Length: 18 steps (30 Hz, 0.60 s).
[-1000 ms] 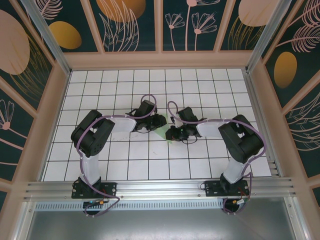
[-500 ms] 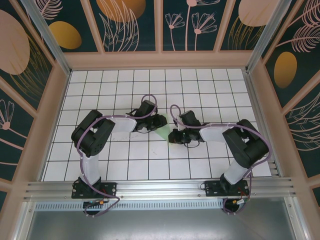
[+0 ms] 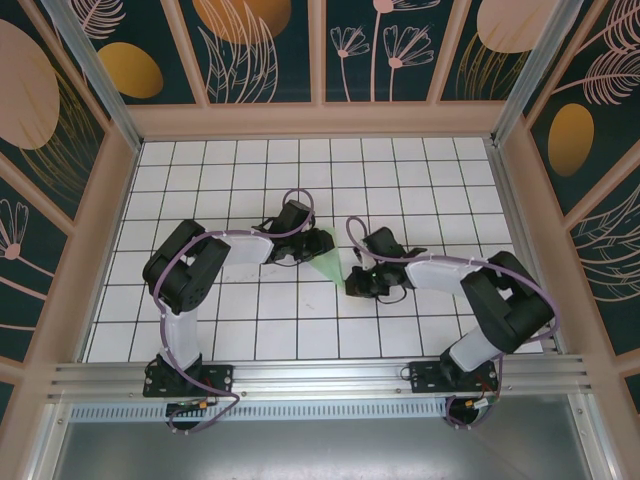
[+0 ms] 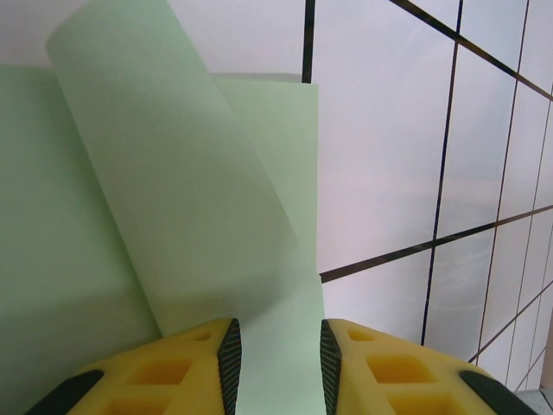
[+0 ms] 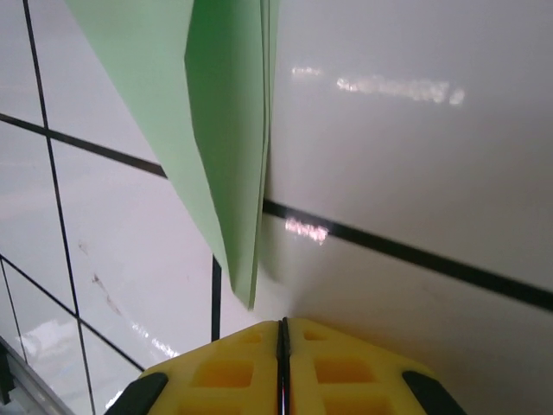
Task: Fold a paper plane with a square sheet of paper (fold left side to right side)
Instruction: Fourth fold the wing at the center of the table.
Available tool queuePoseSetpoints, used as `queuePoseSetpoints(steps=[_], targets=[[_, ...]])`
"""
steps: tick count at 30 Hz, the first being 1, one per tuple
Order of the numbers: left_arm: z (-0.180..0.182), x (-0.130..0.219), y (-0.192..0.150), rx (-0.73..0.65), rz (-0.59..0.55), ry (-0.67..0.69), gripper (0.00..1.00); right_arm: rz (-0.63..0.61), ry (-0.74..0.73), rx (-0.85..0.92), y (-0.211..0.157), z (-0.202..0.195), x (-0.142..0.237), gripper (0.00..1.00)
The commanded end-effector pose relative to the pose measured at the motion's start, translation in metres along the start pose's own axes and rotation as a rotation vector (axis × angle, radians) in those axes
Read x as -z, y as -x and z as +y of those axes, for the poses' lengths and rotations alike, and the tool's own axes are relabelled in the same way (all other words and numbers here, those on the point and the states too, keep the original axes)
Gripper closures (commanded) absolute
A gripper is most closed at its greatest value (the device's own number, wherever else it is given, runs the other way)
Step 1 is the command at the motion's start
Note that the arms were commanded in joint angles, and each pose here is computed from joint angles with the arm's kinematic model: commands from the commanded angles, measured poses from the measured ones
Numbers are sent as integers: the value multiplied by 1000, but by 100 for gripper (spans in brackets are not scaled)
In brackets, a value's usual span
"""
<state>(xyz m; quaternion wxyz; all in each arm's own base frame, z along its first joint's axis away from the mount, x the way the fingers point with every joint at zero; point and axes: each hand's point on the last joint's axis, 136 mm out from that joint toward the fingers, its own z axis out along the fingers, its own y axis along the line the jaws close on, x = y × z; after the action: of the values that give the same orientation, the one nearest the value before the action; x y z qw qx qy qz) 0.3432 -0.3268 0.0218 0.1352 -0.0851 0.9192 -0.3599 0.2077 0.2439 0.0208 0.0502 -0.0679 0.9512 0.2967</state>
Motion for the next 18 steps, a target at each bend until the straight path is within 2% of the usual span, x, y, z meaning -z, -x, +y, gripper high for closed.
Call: queuePoseSetpoints(steps=[1,6,10,18], targets=[[51,-12,-17,37,45,163,66,-35,14,36,19,20,19,88],[50,-12,-18,37,46,157,66,-70,71,52,42,39,14,87],[50,-12,-18,37,47,157,66,-73,32,36,51,28,-3,87],[45,-10,-15,32,41,147,65,6,-63,0,27,-5,-27,87]])
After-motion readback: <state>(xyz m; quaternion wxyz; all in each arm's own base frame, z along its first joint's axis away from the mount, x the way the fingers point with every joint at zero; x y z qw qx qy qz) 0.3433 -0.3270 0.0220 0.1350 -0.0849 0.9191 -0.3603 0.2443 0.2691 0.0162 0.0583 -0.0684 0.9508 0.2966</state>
